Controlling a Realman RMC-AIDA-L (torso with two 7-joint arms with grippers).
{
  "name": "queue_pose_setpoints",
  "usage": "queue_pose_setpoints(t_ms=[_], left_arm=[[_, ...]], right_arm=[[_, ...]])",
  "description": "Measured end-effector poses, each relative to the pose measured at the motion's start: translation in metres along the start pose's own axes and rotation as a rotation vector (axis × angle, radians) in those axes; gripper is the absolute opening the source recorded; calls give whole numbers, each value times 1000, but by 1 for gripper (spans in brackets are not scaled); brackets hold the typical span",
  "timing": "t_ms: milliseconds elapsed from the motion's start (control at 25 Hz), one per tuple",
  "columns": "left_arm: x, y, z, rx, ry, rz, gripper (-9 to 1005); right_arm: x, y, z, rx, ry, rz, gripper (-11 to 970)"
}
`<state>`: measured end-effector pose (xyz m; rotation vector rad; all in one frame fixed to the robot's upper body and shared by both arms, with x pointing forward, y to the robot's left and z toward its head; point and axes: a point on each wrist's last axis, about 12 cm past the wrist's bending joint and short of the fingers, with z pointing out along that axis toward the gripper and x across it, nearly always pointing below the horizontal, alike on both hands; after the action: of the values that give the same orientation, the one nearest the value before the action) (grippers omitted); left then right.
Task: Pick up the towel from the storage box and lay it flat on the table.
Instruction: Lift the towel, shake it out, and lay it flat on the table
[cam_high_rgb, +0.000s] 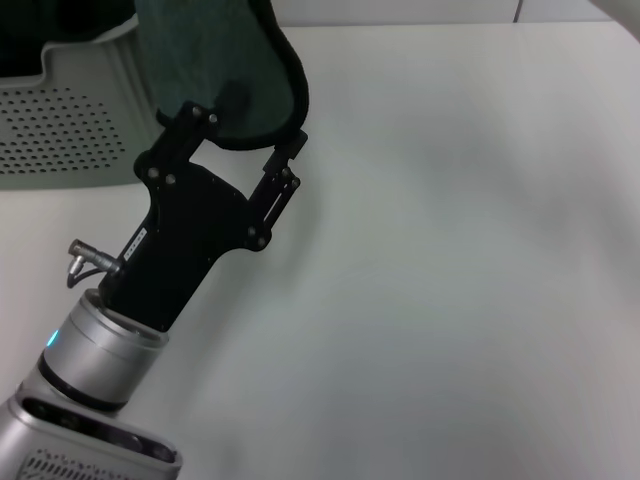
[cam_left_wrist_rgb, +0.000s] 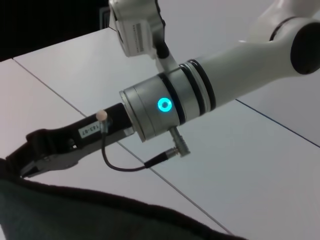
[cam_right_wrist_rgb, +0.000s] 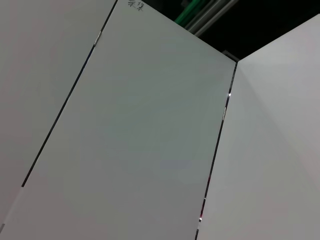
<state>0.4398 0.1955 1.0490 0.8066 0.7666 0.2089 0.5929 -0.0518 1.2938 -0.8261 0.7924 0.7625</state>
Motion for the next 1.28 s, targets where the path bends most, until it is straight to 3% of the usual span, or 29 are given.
queue_pose_setpoints(t_ms=[400,920,1120,1280], left_arm=[[-5,4,-2,-40,-28,-102,545],[-4,3,-4,-34,-22,-118,191],[-3,3,-3,-29,-12,-144,201],[0,6,-5,-41,-9,-268,160]], right_arm=[[5,-4,-5,14,-1,7,3],[4,-5,-10,17,-20,4,3],[4,-4,-14,18,-20,7,3],[5,-4,-18,25,-19,11,3]])
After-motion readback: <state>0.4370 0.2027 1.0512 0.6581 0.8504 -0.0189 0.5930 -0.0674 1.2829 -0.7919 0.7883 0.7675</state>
